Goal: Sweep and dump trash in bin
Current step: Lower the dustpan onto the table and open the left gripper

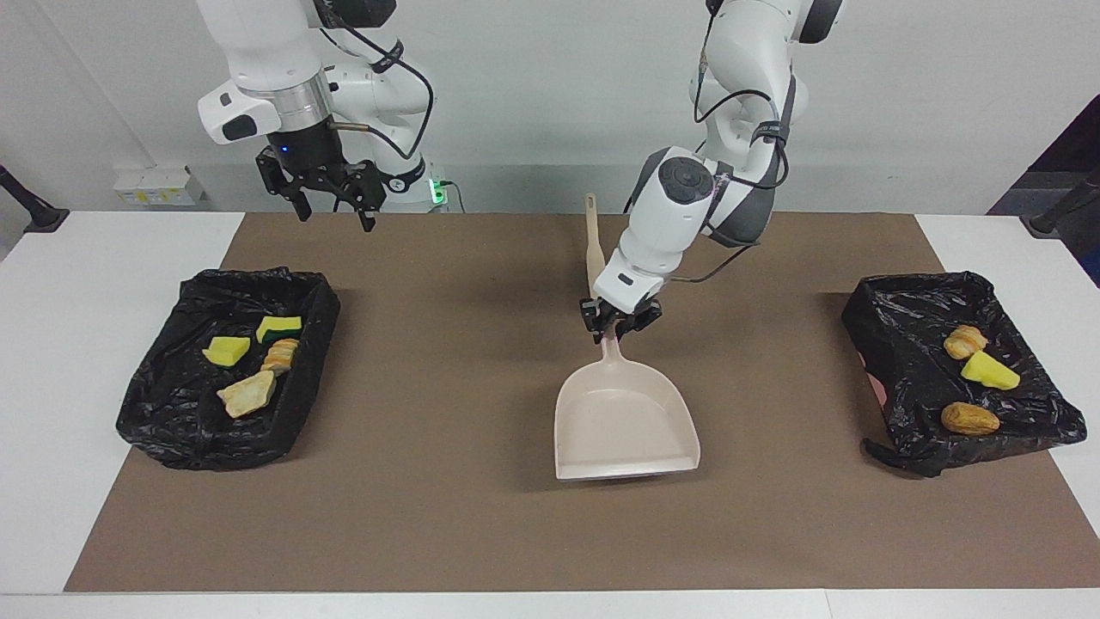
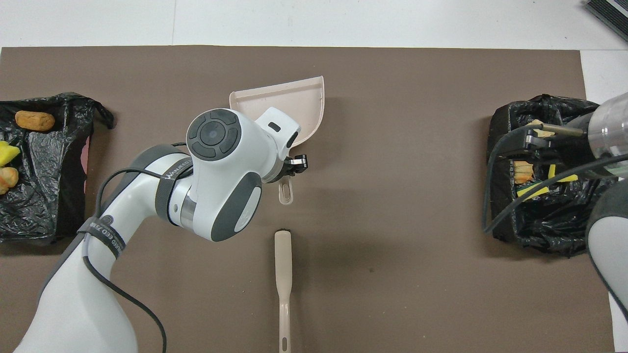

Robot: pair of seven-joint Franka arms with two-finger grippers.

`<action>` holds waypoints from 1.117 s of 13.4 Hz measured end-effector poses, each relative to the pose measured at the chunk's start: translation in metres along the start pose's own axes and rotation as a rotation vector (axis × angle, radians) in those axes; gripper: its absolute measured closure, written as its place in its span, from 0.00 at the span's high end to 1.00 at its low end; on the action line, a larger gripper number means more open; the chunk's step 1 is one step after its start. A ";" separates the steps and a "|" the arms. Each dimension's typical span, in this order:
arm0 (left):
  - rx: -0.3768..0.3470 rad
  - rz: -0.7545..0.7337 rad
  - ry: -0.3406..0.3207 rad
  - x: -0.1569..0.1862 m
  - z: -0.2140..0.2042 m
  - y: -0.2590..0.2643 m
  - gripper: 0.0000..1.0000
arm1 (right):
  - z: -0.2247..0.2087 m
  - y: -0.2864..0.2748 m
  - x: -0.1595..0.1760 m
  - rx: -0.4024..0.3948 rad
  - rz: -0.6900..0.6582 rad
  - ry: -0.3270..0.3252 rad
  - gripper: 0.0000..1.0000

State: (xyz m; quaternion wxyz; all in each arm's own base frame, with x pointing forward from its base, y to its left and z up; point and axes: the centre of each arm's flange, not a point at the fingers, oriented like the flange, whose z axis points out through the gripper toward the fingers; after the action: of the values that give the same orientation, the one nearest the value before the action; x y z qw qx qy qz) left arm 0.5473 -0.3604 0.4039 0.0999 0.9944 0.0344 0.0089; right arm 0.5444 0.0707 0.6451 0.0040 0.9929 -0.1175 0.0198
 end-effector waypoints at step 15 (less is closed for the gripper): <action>0.067 0.129 0.001 -0.013 0.057 0.021 0.48 | 0.004 -0.002 -0.010 -0.022 -0.122 -0.069 1.00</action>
State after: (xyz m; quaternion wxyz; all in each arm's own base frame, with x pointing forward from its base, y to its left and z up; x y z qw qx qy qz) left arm 0.5369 -0.3928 0.3519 0.0656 0.9973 -0.0293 0.0145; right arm 0.5357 0.0744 0.6405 0.0120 0.9982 -0.0572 -0.0160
